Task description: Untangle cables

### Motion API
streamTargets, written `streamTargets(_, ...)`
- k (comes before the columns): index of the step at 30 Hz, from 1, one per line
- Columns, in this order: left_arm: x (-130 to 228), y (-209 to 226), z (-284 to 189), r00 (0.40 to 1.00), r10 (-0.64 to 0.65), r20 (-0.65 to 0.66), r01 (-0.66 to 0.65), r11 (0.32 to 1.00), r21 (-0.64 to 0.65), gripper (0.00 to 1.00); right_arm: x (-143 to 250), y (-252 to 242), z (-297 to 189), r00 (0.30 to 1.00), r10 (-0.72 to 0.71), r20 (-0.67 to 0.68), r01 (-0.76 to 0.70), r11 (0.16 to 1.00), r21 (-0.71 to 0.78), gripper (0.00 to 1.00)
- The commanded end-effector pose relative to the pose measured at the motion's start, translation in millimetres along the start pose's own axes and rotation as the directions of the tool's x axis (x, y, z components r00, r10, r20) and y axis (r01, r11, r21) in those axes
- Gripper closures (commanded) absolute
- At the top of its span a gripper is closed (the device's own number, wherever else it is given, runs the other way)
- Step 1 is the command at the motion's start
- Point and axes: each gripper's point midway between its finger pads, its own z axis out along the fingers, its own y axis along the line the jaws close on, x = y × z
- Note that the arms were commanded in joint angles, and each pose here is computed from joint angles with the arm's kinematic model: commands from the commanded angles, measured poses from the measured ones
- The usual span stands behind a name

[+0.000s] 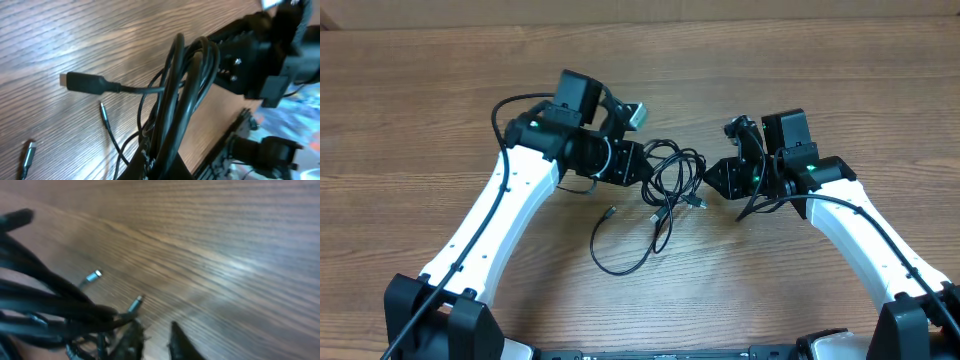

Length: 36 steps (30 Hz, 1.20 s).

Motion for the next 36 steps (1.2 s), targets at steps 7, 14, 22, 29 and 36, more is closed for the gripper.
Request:
streamTargets(7, -14.5, 14.9, -27.6, 0.995, -0.061, 0.077, 0.057, 0.997, 0.047, 0.96, 0.2, 26.3, -2.7, 0.995, -0.097, 0.008, 0.098, 0.985, -0.140, 0.51)
streamTargets(14, -17.4, 30.7, -33.6, 0.985, -0.141, 0.098, 0.141, 0.990, 0.004, 0.96, 2.2, 65.9, -13.2, 0.975, -0.212, 0.061, 0.219, 0.905, -0.365, 0.34)
streamTargets(22, -15.5, -0.1, -35.9, 0.992, -0.109, 0.069, 0.096, 0.979, 0.178, 0.96, -17.8, 67.1, -14.0, 0.953, -0.262, 0.154, 0.300, 0.891, -0.340, 0.38)
streamTargets(29, -14.6, -4.0, -36.7, 0.992, -0.106, 0.064, 0.091, 0.975, 0.200, 0.96, -33.5, 48.3, -9.0, 0.962, -0.213, 0.171, 0.248, 0.943, -0.222, 0.96)
streamTargets(36, -11.8, 46.9, -34.2, 0.987, -0.135, 0.092, 0.143, 0.985, -0.091, 0.96, -19.8, -39.9, -7.6, 0.984, 0.132, 0.122, -0.157, 0.962, 0.225, 0.93)
